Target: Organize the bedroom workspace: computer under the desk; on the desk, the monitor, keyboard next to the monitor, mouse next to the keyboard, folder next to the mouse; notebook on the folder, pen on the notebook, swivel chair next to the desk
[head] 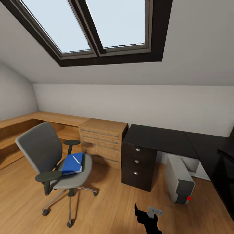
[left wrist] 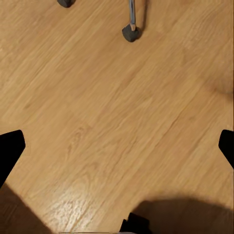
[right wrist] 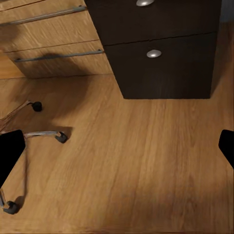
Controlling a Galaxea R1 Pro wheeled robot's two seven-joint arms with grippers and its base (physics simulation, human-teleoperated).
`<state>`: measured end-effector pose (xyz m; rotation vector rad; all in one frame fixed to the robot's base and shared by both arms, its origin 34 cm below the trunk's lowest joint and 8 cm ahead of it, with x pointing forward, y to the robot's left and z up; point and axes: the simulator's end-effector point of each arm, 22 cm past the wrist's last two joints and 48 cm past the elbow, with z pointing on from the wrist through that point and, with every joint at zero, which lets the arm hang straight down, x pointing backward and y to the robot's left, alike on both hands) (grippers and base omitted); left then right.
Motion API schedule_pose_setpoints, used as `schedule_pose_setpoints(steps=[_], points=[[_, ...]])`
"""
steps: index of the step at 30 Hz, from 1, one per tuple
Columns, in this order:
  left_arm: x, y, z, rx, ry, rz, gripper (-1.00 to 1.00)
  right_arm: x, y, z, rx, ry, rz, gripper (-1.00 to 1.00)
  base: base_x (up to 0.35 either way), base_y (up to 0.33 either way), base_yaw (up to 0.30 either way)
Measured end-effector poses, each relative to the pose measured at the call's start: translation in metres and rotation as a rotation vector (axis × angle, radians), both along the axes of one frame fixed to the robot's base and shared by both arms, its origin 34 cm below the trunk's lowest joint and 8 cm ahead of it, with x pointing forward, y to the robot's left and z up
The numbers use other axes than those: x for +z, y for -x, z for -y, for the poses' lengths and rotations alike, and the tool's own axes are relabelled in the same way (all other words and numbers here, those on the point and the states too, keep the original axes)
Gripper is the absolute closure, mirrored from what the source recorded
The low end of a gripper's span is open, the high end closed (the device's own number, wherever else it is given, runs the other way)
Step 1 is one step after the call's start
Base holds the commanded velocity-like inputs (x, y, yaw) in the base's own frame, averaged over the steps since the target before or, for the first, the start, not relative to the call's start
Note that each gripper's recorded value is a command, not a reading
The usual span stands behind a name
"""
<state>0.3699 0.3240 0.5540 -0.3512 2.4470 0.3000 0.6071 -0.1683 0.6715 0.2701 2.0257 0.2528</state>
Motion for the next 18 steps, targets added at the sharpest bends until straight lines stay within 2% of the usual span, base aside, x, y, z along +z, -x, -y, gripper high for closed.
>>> schedule_pose_setpoints(steps=[2, 5, 8, 11, 18], points=[[-0.002, 0.009, 0.000, 0.009, -0.001, 0.001, -1.00, 0.000, 0.002, 0.005, -0.001, 0.012, -0.001, -1.00, 0.000, 0.000, 0.000], [0.002, 0.003, 0.004, 0.011, 0.001, 0.026, -1.00, -0.006, 0.009, 0.012, -0.001, 0.025, -0.009, -1.00, 0.000, 0.000, 0.000], [0.001, 0.002, 0.005, 0.011, 0.005, 0.018, -1.00, -0.012, 0.017, 0.008, 0.004, 0.021, -0.026, -1.00, 0.000, 0.000, 0.000], [0.002, 0.003, 0.003, 0.009, 0.003, 0.014, -1.00, -0.020, 0.028, 0.017, 0.002, 0.033, -0.045, -1.00, 0.000, 0.000, 0.000], [0.013, 0.003, 0.002, 0.008, 0.001, 0.011, -1.00, -0.014, 0.034, 0.024, 0.005, 0.043, -0.053, -1.00, 0.000, 0.000, 0.000]])
